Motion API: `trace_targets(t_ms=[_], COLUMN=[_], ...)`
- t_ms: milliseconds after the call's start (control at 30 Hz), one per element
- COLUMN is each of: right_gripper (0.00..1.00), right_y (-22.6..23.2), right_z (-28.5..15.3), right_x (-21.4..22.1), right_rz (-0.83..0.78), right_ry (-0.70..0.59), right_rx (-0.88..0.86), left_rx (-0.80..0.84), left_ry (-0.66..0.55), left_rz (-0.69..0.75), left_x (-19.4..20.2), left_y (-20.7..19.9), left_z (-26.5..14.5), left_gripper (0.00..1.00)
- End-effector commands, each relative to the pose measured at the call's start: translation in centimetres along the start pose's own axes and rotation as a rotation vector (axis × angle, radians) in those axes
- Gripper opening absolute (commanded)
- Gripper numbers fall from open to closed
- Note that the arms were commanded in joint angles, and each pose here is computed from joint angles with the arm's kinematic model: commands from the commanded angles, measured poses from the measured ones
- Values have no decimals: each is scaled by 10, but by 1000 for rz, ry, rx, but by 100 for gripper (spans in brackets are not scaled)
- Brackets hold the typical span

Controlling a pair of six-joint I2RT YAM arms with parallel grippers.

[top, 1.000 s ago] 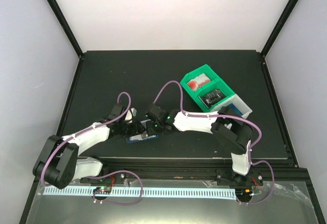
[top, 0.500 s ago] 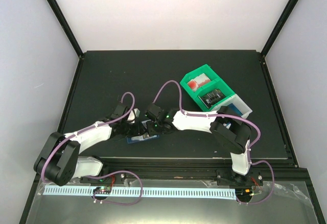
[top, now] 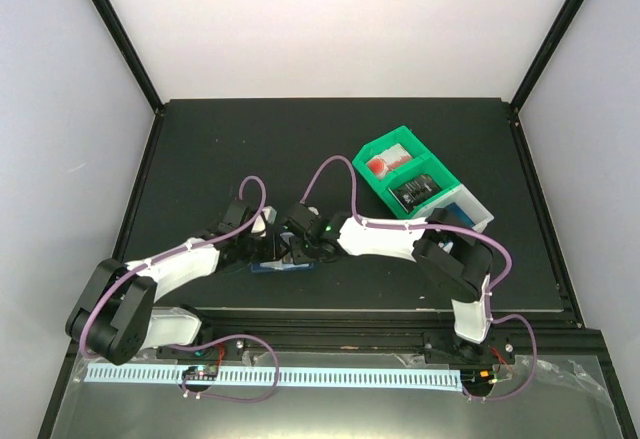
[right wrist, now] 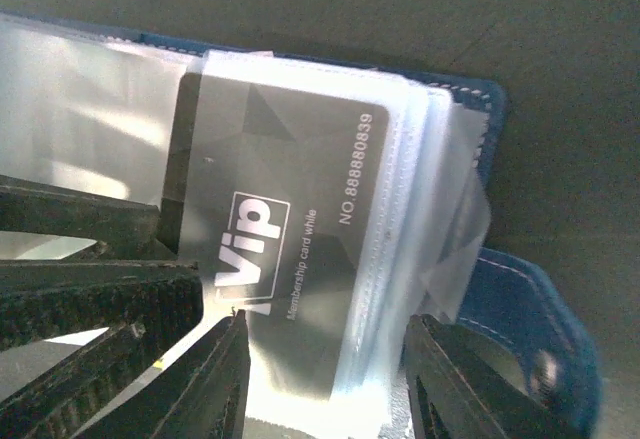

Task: Put the credit cards into the card holder
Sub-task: Insert the credit card into the card holder.

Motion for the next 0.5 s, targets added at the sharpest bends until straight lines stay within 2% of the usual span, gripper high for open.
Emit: trace_targets(t_ms=[0, 233, 467], right_gripper=[45, 45, 43], right_y=[2, 3, 8], right_z=[-26, -29, -26], right_x=[-12, -11, -9], right_rz=[20, 29, 29], right_ry=[-95, -86, -59], right_rx=[20, 15, -33], left_rx=[-40, -42, -64], left_ry=[-17, 6, 10], left_rz=[-18, -51, -54], left_x=[-4, 11, 12], left_y=[1, 6, 8], left_z=[-2, -2, -2], left_gripper=[29, 29, 10])
Point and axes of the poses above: each gripper's point midway between its finger pads, its own z axis out along the fingers, its own y axis along the line the jaws close on, x = y × z, the point moved 6 cm from there along -z, back along the fingers, and after that the axes turned 10 degrees about z, right-handed, at the moved point
